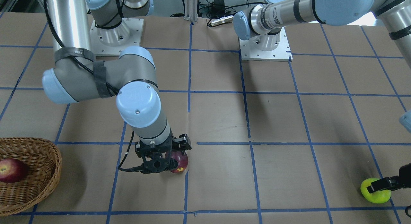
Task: Put all apples into basket
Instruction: 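Grasp the dark apple with the right gripper while the left lifts the green apple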
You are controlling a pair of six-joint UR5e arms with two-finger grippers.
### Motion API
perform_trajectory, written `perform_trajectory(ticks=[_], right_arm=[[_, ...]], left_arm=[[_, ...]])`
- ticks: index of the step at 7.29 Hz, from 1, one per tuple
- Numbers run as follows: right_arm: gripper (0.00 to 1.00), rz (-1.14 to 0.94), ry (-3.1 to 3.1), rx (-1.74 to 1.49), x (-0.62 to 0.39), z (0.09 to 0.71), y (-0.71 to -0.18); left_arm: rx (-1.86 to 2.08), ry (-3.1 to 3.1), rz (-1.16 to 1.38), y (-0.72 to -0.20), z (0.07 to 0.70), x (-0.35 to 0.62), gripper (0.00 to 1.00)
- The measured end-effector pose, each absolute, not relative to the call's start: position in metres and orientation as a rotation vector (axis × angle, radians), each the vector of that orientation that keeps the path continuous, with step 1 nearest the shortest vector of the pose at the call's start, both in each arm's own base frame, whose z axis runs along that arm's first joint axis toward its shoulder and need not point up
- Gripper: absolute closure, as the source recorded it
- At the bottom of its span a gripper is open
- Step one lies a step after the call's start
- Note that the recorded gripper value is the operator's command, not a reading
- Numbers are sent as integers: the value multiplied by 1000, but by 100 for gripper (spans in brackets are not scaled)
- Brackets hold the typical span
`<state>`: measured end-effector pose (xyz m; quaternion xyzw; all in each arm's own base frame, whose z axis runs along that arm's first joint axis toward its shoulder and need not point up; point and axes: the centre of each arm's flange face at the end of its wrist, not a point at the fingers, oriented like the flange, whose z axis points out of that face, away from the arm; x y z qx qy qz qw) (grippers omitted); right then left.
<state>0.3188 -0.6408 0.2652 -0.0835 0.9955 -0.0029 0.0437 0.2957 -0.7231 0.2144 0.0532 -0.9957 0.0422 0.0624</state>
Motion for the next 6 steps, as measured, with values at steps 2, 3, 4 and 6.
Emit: perform_trajectory(ticks=[2, 3, 4, 6], right_arm=[[0, 7, 3045, -303, 323, 248, -642], [0, 8, 3047, -324, 324, 239, -644], [0, 10, 3054, -335, 324, 227, -645], [42, 30, 3076, -345, 320, 204, -640]], left_arm=[[182, -3008, 125, -718, 228, 305, 100], [177, -3009, 117, -719, 246, 302, 100], [172, -3006, 98, -720, 266, 296, 100], [188, -2985, 32, -727, 293, 249, 100]])
